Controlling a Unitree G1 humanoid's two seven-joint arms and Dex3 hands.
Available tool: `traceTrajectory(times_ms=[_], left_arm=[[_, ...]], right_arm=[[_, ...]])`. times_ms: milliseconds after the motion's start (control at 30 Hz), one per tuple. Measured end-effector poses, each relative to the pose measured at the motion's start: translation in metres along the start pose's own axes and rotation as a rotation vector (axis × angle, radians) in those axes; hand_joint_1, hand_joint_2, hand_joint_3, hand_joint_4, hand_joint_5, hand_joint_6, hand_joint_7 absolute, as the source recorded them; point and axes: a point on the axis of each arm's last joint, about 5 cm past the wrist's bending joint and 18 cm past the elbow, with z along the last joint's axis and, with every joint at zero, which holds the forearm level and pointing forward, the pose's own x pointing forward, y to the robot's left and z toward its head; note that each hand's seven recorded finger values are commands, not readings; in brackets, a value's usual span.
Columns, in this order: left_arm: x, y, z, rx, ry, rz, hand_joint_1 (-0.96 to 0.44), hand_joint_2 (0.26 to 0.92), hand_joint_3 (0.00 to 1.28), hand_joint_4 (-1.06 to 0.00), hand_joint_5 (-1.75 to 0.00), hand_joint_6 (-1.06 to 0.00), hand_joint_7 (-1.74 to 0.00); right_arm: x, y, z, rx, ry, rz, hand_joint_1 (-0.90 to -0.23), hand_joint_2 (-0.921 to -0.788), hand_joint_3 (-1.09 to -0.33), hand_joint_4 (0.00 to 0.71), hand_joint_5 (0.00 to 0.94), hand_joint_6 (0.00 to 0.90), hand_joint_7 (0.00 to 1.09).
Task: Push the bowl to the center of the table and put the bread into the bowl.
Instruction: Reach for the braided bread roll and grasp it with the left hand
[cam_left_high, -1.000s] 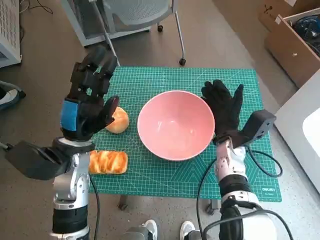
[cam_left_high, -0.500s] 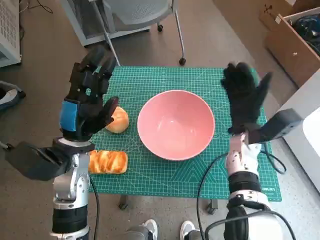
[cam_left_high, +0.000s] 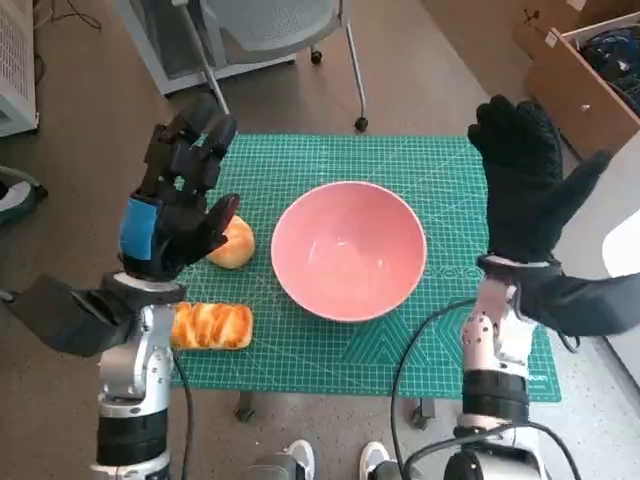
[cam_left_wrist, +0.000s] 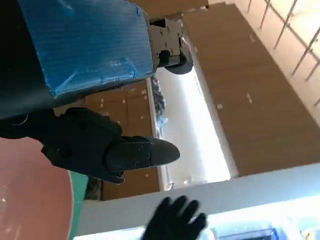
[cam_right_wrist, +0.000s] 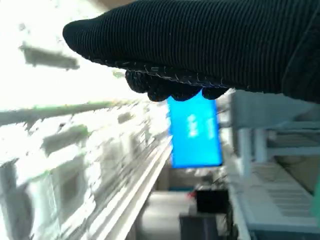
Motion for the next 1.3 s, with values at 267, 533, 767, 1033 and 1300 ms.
traceTrajectory(times_ms=[267,533,767,1033,1300], left_arm=[[-0.008,0.028,0.027,0.516,0.107,-0.150,-0.40,0.832,0.26,-0.02,-0.26,0.00,-0.53],[-0.020,0.043,0.040,0.699,0.243,-0.252,-0.38,0.830,0.13,-0.09,-0.14,0.00,-0.55],[-0.029,0.045,0.042,0.752,0.353,-0.337,-0.34,0.830,0.03,-0.19,-0.02,-0.13,-0.40],[-0.032,0.046,0.044,0.757,0.490,-0.479,-0.25,0.764,0.00,-0.20,0.00,-0.29,-0.14],[-0.035,0.044,0.038,0.737,0.622,-0.588,-0.24,0.760,0.00,-0.20,0.00,-0.32,-0.09]], right_arm=[[0.0004,0.001,0.005,-0.056,0.002,0.022,-0.490,-0.921,-0.615,0.317,0.019,0.163,0.53],[0.0007,0.002,0.005,-0.064,0.009,0.024,-0.491,-0.921,-0.605,0.328,0.020,0.156,0.53],[0.0032,0.006,0.003,-0.059,0.017,0.047,-0.495,-0.921,-0.600,0.310,0.008,0.134,0.52],[0.0040,0.007,0.001,-0.054,0.033,0.059,-0.505,-0.921,-0.593,0.308,0.005,0.130,0.51],[0.0042,0.007,0.000,-0.051,0.051,0.069,-0.500,-0.921,-0.592,0.309,0.005,0.134,0.51]])
